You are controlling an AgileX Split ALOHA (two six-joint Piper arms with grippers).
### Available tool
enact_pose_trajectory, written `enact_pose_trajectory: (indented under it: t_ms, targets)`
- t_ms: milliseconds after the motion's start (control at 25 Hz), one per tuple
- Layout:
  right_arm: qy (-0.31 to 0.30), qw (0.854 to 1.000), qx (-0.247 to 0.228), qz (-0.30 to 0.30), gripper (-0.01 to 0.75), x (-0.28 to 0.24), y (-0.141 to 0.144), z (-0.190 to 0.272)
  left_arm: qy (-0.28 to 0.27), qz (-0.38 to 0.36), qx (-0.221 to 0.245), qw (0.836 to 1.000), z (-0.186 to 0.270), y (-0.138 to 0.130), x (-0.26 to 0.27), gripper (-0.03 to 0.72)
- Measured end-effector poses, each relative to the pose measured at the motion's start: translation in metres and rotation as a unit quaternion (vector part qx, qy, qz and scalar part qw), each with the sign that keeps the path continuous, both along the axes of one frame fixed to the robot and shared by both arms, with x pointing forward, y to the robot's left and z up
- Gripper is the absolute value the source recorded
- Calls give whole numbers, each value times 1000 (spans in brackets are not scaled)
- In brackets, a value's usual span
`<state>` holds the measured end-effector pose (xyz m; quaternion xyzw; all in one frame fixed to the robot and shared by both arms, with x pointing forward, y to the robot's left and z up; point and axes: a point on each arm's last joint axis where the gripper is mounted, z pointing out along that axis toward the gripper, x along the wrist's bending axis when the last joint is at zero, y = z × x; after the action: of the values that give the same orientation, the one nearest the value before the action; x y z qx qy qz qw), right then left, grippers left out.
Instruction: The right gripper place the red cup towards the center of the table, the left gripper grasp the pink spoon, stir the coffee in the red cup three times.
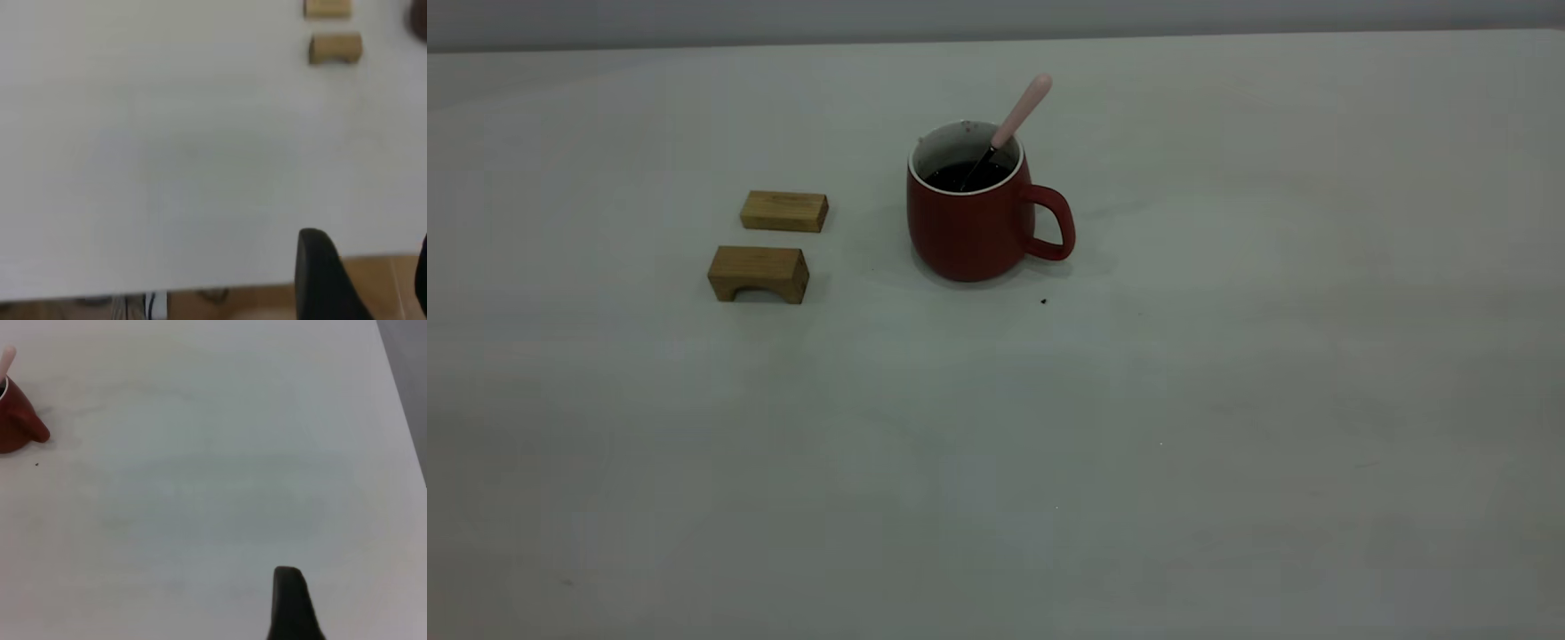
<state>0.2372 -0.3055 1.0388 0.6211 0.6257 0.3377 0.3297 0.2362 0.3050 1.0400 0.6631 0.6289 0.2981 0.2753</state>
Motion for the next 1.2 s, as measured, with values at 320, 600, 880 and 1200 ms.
enact_pose_trajectory:
  t_ms: [320,600,880,1200]
  targets:
    - [0,1000,0,0,533,0,0,0,-33,1,-1,999,-4,1,-16,411]
    - [0,1000,0,0,533,0,0,0,-30,1,-1,1000,-4,1,-16,411]
    - [0,1000,0,0,533,0,0,0,-30,1,-1,1000,-4,1,-16,411]
    - [0,1000,0,0,533,0,0,0,-30,1,-1,1000,-4,1,-16,411]
